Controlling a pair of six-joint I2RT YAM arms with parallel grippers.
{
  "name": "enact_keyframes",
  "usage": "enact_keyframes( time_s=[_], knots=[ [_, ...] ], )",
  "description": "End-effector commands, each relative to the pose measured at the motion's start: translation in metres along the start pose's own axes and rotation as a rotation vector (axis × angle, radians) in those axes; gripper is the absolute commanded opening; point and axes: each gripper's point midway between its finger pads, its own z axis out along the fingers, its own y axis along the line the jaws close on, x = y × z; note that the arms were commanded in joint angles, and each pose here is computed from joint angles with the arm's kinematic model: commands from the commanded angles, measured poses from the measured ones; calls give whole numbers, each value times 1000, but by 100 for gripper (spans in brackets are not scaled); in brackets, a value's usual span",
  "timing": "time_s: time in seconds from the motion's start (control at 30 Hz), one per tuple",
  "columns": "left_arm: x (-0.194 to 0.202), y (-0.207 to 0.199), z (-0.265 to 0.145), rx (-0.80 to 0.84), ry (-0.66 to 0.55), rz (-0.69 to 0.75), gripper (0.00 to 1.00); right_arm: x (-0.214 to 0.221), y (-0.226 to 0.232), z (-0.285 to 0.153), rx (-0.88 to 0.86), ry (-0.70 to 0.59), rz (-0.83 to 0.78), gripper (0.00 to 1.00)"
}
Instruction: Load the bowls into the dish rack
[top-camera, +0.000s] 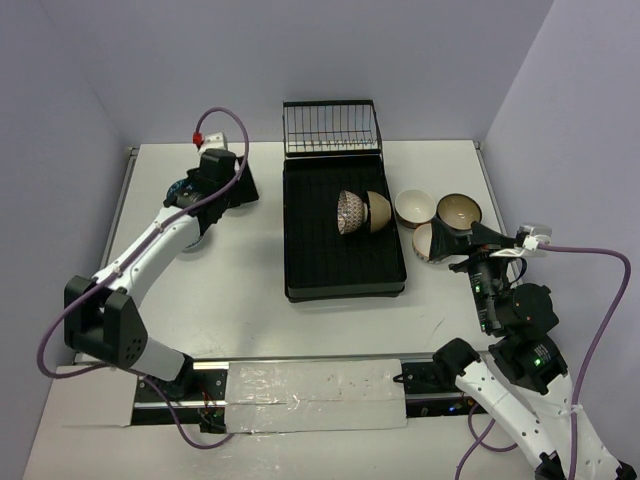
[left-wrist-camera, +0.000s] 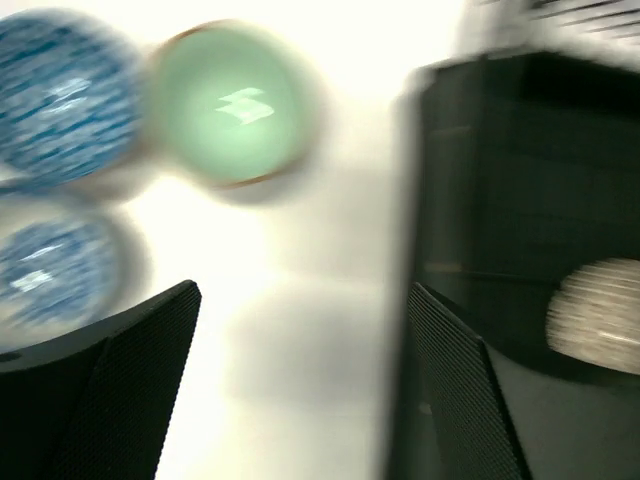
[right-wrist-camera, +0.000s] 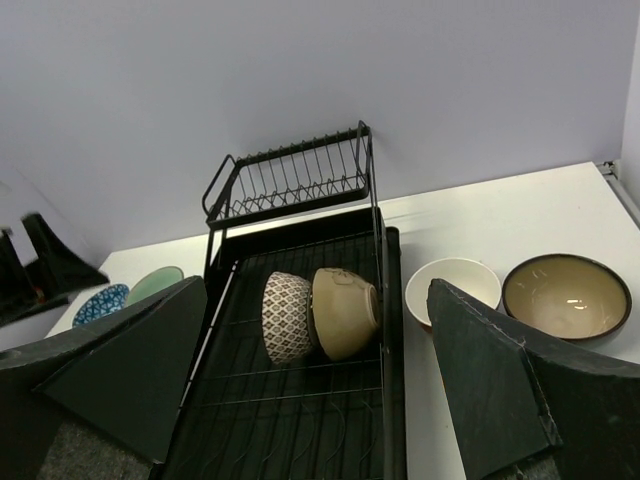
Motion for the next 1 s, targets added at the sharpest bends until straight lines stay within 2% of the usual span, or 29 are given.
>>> enact_keyframes(
  time_s=[0.0, 0.2, 0.33, 0.43, 0.83, 0.97],
  knots=[
    [24, 77, 3, -308, 117, 130, 89, -5, 5, -2, -28, -20, 14, 99],
    [52, 131, 32, -414, 242, 102, 82, -4, 5, -4, -32, -23, 19, 99],
    [72, 143, 56, -436, 346, 108, 77, -5, 7, -4, -43, -24, 23, 99],
    [80, 153, 65, -461, 378, 86, 68, -6, 5, -6, -38, -31, 26, 99],
    [92, 158, 74, -439, 422, 52, 50, -5, 7, -5, -47, -26, 31, 99],
    [95, 154, 76, -418, 434, 41, 41, -5, 8, -5, -53, -26, 31, 99]
  ],
)
